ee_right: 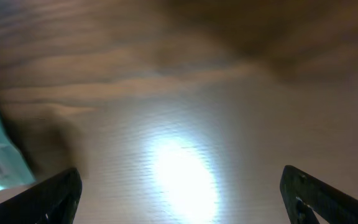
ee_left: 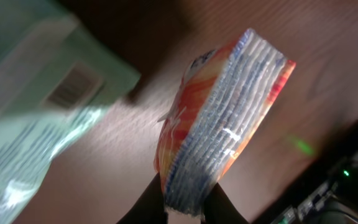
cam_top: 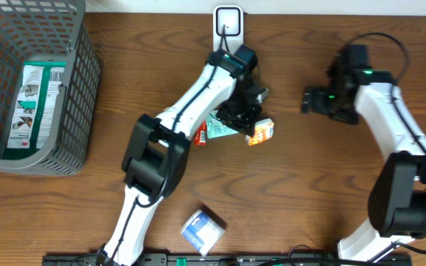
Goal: Scan the item barcode
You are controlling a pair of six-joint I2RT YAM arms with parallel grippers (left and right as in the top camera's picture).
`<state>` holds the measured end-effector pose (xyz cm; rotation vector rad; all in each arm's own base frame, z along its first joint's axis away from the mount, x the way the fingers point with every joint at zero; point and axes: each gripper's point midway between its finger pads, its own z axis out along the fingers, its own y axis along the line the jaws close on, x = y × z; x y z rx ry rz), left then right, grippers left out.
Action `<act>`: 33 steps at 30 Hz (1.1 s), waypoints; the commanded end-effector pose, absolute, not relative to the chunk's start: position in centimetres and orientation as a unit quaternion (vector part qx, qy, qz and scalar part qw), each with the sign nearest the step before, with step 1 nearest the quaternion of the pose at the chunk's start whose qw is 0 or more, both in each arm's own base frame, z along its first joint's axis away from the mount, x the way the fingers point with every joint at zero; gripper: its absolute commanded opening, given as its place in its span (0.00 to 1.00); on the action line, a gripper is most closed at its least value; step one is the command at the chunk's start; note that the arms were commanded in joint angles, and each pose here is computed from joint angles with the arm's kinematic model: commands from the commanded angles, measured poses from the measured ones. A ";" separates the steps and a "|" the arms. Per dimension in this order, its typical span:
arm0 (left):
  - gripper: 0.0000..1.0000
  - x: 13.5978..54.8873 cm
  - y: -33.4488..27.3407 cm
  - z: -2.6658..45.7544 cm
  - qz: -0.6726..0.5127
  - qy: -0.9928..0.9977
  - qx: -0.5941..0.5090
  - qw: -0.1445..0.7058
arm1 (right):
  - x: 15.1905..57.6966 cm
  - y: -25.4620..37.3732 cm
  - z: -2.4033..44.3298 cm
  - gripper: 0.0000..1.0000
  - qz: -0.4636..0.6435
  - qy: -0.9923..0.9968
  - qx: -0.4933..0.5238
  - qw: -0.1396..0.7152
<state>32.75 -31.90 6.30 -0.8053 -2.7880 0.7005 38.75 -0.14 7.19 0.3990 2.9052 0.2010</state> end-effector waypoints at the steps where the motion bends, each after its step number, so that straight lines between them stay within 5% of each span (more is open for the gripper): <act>1: 0.12 32.3 -33.2 5.0 0.231 -0.931 -0.273 0.079 | 38.2 -1.5 8.2 0.99 0.122 0.974 0.169 0.093; 4: 0.13 32.7 -34.5 4.9 0.238 -0.930 -0.275 0.060 | 37.6 -2.7 8.2 0.99 0.133 0.969 0.191 0.084; 5: 0.17 32.8 -34.9 4.9 0.240 -0.928 -0.278 0.054 | 37.6 -2.9 8.2 0.99 0.132 0.968 0.195 0.084; 6: 0.37 32.9 -35.1 4.9 0.241 -0.929 -0.276 0.052 | 37.6 -3.0 8.2 0.99 0.132 0.968 0.196 0.084; 13: 0.62 33.1 -34.8 5.8 0.243 -0.933 -0.262 0.050 | 37.6 -2.4 8.2 0.99 0.133 0.970 0.188 0.082; 24: 0.64 37.7 -30.9 16.7 0.269 -0.931 -0.231 -0.084 | 36.9 2.7 8.4 0.99 0.169 0.976 0.123 0.058; 33: 0.64 40.7 -20.4 27.5 0.139 -0.940 -0.155 -0.269 | 36.3 8.3 8.5 0.99 0.187 0.977 0.090 0.043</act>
